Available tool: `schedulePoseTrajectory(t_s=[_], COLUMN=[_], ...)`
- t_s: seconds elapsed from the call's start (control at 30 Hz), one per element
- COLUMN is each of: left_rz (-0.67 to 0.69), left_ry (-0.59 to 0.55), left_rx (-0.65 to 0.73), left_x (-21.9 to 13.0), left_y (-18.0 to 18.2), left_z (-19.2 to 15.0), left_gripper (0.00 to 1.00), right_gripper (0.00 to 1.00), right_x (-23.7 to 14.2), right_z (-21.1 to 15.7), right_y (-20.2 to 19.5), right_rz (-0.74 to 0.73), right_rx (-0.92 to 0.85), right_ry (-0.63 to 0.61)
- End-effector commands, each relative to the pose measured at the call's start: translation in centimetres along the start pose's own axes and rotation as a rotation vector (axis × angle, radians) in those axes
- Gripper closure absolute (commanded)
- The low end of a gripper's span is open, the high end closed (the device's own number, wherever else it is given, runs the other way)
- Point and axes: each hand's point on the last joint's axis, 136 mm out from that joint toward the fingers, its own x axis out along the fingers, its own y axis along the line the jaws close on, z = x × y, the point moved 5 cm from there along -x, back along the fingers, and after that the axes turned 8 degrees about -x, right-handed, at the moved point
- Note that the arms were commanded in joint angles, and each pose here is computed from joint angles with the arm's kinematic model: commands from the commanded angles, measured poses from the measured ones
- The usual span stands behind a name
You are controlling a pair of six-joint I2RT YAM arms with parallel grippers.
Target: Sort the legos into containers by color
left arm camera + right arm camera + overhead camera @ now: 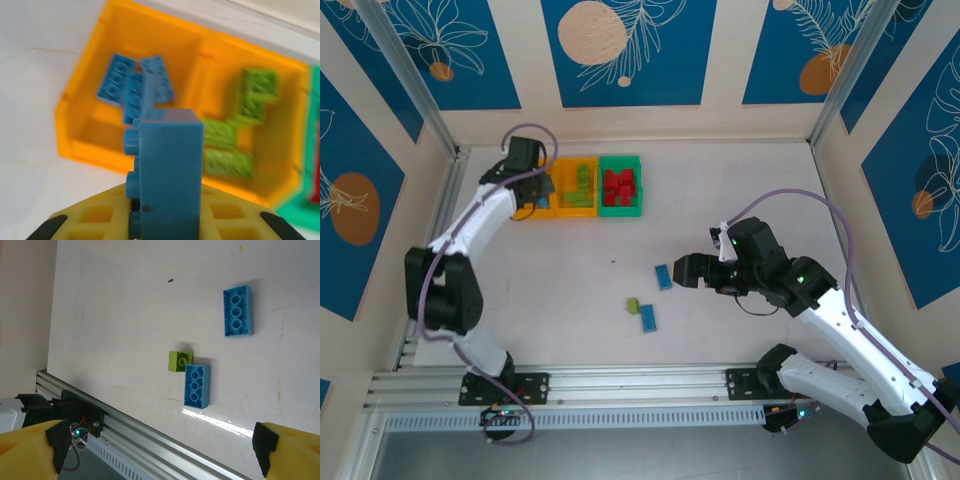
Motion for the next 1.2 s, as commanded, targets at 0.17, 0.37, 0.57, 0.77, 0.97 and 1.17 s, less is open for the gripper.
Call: schedulePoseTrajectory(t_s=[0.17, 0.37, 0.57, 0.77, 0.97, 1.17], left_rz=[-0.015, -0.069, -0.221, -0.357, -0.385, -0.339], left_ry=[0.067, 0.033, 0.07, 0.167, 0.301, 0.375], left_rx=[0.038, 0.03, -0.071, 0.016, 0.1, 0.203], left_x=[7.0, 3.9, -4.1, -10.8, -13.3, -11.8], left_y=[-1.2, -1.8, -2.6, -6.8, -10.8, -13.9], left_z=[4.4, 5.6, 1.4, -8.6, -19.8, -26.2], left_gripper=[0.56, 0.47, 0.5, 0.52, 0.52, 0.3], right_gripper=[0.04, 0.04, 0.04, 0.04, 0.04, 0.04], right_x=[-0.7, -1.0, -0.7, -0.6, -0.3, -0.3], right_z=[-1.6, -2.1, -1.5, -1.5, -1.9, -2.3], right_y=[-0.7, -1.3, -2.3, -3.6, -4.1, -4.2], right_rz=[-0.006, -0.03, -0.1, -0.172, -0.185, -0.181], right_rx=[0.036, 0.05, 0.075, 0.117, 0.152, 0.166], right_ry=[0.003, -0.012, -0.049, -0.071, -0.06, -0.049])
